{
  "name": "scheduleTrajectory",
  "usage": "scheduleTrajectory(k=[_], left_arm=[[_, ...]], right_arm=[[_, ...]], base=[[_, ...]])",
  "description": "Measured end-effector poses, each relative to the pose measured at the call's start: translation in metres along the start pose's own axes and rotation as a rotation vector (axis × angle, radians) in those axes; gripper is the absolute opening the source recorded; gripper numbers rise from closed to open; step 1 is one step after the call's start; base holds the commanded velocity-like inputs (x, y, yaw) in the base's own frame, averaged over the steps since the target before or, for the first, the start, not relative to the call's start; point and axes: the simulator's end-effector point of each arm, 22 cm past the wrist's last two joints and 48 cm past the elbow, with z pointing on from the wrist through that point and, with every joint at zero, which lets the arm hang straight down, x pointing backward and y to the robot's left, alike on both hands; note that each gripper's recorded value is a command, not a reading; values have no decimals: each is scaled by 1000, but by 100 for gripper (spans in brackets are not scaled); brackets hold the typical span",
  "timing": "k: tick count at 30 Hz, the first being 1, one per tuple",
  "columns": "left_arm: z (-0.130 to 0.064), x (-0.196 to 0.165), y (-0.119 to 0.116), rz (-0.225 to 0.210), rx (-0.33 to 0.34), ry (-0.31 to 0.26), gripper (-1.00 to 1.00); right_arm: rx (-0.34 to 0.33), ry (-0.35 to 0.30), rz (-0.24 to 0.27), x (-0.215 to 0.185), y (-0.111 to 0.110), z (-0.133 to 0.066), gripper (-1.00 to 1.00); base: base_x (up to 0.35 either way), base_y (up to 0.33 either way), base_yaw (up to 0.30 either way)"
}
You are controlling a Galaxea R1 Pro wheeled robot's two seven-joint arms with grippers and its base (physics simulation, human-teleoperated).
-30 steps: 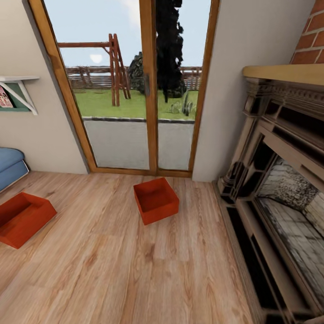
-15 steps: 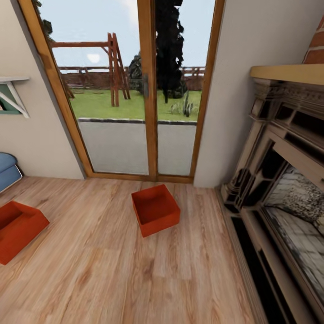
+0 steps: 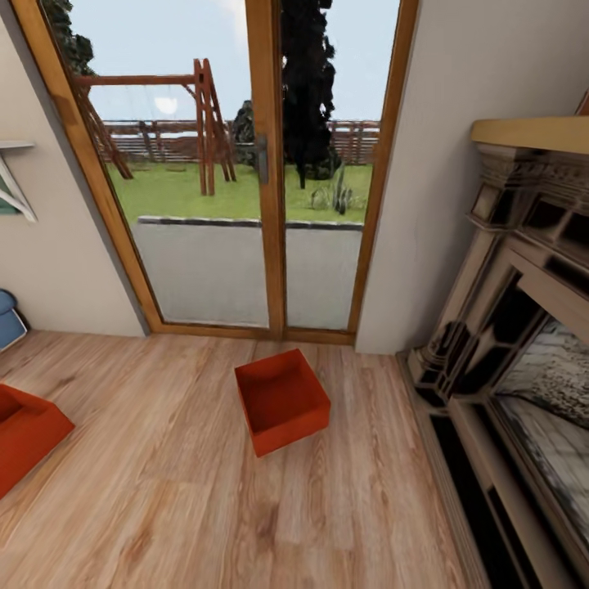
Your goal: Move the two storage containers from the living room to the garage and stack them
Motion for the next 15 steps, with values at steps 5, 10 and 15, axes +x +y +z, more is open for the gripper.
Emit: scheduleTrajectory(k=[5,10,15], left_arm=[[0,0,0,0,0,0,100],[0,0,0,0,0,0,100],[0,0,0,0,0,0,100]], right_arm=[[0,0,0,0,0,0,100],[0,0,0,0,0,0,100],[0,0,0,0,0,0,100]], base=[[340,0,0],[340,0,0],[340,0,0]])
